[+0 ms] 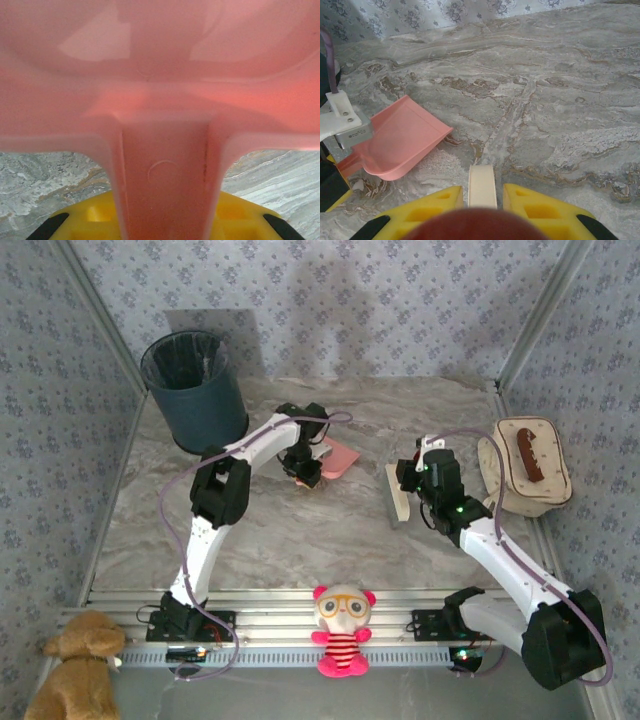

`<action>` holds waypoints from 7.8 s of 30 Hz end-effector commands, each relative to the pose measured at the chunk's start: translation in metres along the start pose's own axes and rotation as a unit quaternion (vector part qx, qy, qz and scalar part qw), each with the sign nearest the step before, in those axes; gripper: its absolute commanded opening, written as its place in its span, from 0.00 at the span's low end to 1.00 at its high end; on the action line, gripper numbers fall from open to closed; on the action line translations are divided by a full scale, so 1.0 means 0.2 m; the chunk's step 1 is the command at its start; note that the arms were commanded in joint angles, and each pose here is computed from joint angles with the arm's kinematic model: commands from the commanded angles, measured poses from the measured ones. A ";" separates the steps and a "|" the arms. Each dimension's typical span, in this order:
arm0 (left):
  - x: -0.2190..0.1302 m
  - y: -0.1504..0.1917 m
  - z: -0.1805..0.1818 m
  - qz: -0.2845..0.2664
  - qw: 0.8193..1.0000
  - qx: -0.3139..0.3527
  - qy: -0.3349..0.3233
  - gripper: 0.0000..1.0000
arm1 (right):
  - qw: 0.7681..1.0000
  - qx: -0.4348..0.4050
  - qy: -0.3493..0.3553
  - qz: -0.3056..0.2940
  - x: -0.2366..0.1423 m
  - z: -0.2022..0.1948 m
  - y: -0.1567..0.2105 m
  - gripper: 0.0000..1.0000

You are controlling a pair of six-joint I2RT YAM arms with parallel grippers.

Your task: Sweep away the paper scraps from the table

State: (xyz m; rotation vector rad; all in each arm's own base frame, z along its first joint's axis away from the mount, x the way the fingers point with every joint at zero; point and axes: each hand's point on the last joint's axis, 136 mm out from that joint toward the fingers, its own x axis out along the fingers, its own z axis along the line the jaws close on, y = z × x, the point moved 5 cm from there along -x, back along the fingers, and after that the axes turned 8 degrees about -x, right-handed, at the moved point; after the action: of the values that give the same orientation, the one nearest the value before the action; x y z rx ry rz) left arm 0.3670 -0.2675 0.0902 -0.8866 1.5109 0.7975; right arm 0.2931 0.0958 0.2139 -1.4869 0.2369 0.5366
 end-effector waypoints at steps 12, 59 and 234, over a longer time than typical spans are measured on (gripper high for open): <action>0.09 0.05 0.00 0.041 0.999 0.011 -0.006 0.06 | 1.000 0.013 0.009 -0.013 -0.02 -0.02 -0.01 0.00; -0.50 0.40 0.02 -0.114 0.993 0.020 -0.011 0.48 | 0.996 -0.075 0.014 -0.039 0.18 0.00 -0.31 0.00; -0.70 0.74 0.69 -0.401 0.829 -0.224 -0.319 0.50 | 0.893 -0.388 0.195 -0.121 0.27 0.52 0.06 0.76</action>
State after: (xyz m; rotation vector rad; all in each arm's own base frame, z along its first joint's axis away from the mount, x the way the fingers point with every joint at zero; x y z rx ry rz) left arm 0.3023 -0.0788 0.1919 -1.2941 0.4945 0.7230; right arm 0.3134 0.2336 0.1724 -2.4297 -0.0225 0.2817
